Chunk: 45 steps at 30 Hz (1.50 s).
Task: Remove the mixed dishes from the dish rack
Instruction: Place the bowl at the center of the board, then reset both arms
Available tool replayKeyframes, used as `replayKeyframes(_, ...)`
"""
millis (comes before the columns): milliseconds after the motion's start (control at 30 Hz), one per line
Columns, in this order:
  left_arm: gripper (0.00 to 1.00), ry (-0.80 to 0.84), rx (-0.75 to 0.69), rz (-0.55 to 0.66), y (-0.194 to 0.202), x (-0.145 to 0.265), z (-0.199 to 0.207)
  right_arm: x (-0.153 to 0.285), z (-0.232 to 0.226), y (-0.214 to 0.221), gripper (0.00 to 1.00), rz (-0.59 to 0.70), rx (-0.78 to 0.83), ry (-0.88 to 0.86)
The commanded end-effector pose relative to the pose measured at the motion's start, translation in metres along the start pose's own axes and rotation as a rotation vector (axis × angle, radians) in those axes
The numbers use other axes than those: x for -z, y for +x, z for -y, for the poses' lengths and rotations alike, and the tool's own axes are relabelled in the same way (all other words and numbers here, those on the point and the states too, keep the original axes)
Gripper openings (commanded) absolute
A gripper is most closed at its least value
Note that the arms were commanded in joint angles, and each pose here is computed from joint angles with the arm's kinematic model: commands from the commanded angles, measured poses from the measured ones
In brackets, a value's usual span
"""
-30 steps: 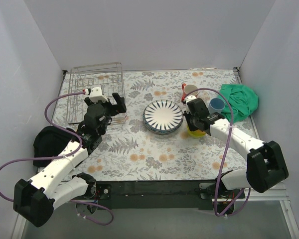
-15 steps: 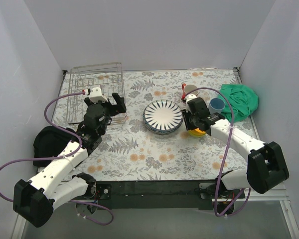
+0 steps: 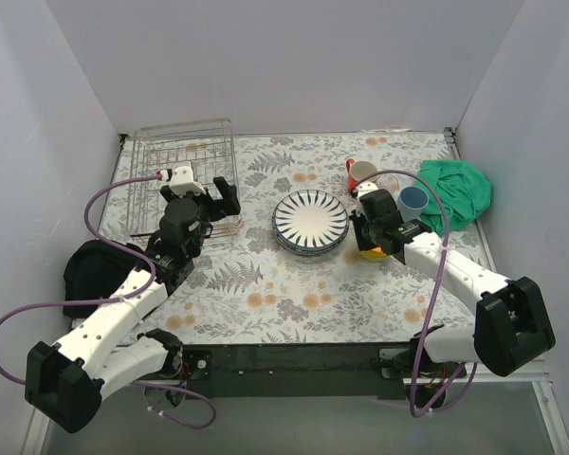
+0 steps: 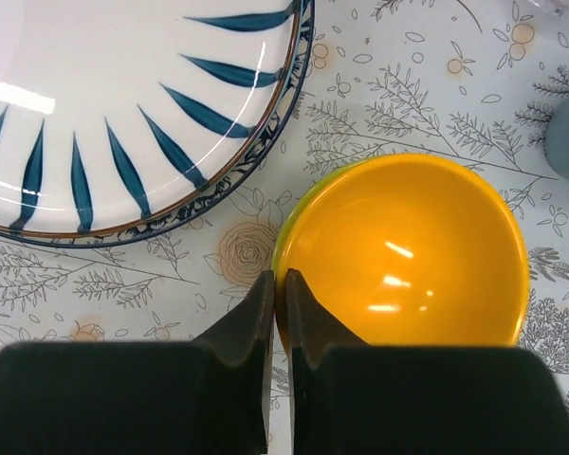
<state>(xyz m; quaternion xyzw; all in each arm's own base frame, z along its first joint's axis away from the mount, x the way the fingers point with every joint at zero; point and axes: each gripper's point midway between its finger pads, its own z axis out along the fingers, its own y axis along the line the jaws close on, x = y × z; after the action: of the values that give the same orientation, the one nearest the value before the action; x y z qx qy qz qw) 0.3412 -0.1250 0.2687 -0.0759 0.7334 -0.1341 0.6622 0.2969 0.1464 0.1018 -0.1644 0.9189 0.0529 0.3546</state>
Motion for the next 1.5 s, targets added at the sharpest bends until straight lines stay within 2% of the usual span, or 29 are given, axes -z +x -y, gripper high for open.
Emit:
replayKeyframes(0, 0.98, -0.005, 0.006, 0.017, -0.006, 0.006, -0.003, -0.005, 0.006, 0.003, 0.08, 0.029, -0.017, 0.03)
replayKeyframes(100, 0.98, -0.008, 0.006, 0.018, -0.006, 0.006, -0.003, -0.007, 0.007, 0.005, 0.02, 0.049, -0.018, 0.034)
replayKeyframes(267, 0.98, -0.013, 0.004, 0.019, -0.005, 0.006, -0.004, -0.009, 0.01, 0.007, 0.04, 0.072, -0.026, 0.045)
replayKeyframes(367, 0.98, -0.011, 0.006, 0.021, -0.006, 0.007, -0.004, -0.005, 0.009, 0.003, 0.16, 0.103, -0.043, 0.041)
replayKeyframes(400, 0.98, -0.01, 0.005, 0.022, -0.007, 0.006, -0.004, -0.002, 0.007, 0.0, 0.27, 0.122, -0.048, 0.025)
replayKeyframes(467, 0.98, -0.011, 0.008, 0.025, -0.01, 0.005, -0.002, 0.01, 0.002, -0.017, 0.4, 0.199, -0.065, -0.006)
replayKeyframes(500, 0.98, -0.014, 0.007, 0.026, -0.012, 0.004, -0.002, 0.014, 0.001, -0.025, 0.51, 0.23, -0.068, -0.019)
replayKeyframes(567, 0.98, -0.005, 0.009, 0.004, -0.016, -0.002, 0.003, 0.029, -0.002, -0.049, 0.61, 0.314, -0.077, -0.037)
replayKeyframes(600, 0.98, -0.013, 0.024, 0.0, -0.018, -0.005, 0.002, 0.033, -0.001, -0.059, 0.69, 0.343, -0.077, -0.035)
replayKeyframes(733, 0.98, -0.03, 0.072, -0.035, -0.023, -0.014, -0.003, 0.049, 0.007, -0.104, 0.86, 0.428, -0.084, -0.01)
replayKeyframes(867, 0.98, -0.042, 0.128, -0.076, -0.029, -0.01, -0.013, 0.058, 0.042, -0.133, 0.91, 0.478, -0.152, 0.053)
replayKeyframes(900, 0.98, -0.058, 0.143, -0.054, -0.039, -0.006, -0.02, 0.064, 0.062, -0.14, 0.91, 0.498, -0.193, 0.074)
replayKeyframes(1033, 0.98, -0.12, 0.176, -0.022, -0.061, 0.015, -0.039, 0.09, 0.117, -0.137, 0.92, 0.528, -0.347, 0.16)
replayKeyframes(1100, 0.98, -0.154, 0.178, -0.027, -0.065, 0.028, -0.048, 0.119, 0.142, -0.132, 0.93, 0.579, -0.402, 0.249)
replayKeyframes(1133, 0.98, -0.14, 0.192, 0.02, -0.085, 0.042, -0.046, 0.129, 0.148, -0.128, 0.94, 0.592, -0.418, 0.281)
replayKeyframes(1167, 0.98, -0.145, 0.186, 0.022, -0.088, 0.051, -0.048, 0.151, 0.15, -0.125, 0.94, 0.63, -0.426, 0.307)
replayKeyframes(1233, 0.98, -0.138, 0.189, 0.112, -0.12, 0.079, -0.049, 0.176, 0.156, -0.12, 0.95, 0.672, -0.442, 0.364)
replayKeyframes(1367, 0.98, -0.202, 0.144, 0.184, -0.144, 0.123, -0.066, 0.242, 0.146, -0.112, 0.98, 0.825, -0.394, 0.385)
replayKeyframes(1433, 0.98, -0.235, 0.14, 0.215, -0.151, 0.139, -0.075, 0.254, 0.141, -0.103, 0.98, 0.847, -0.363, 0.386)
replayKeyframes(1467, 0.98, -0.234, 0.147, 0.239, -0.155, 0.152, -0.078, 0.272, 0.136, -0.098, 0.98, 0.898, -0.349, 0.388)
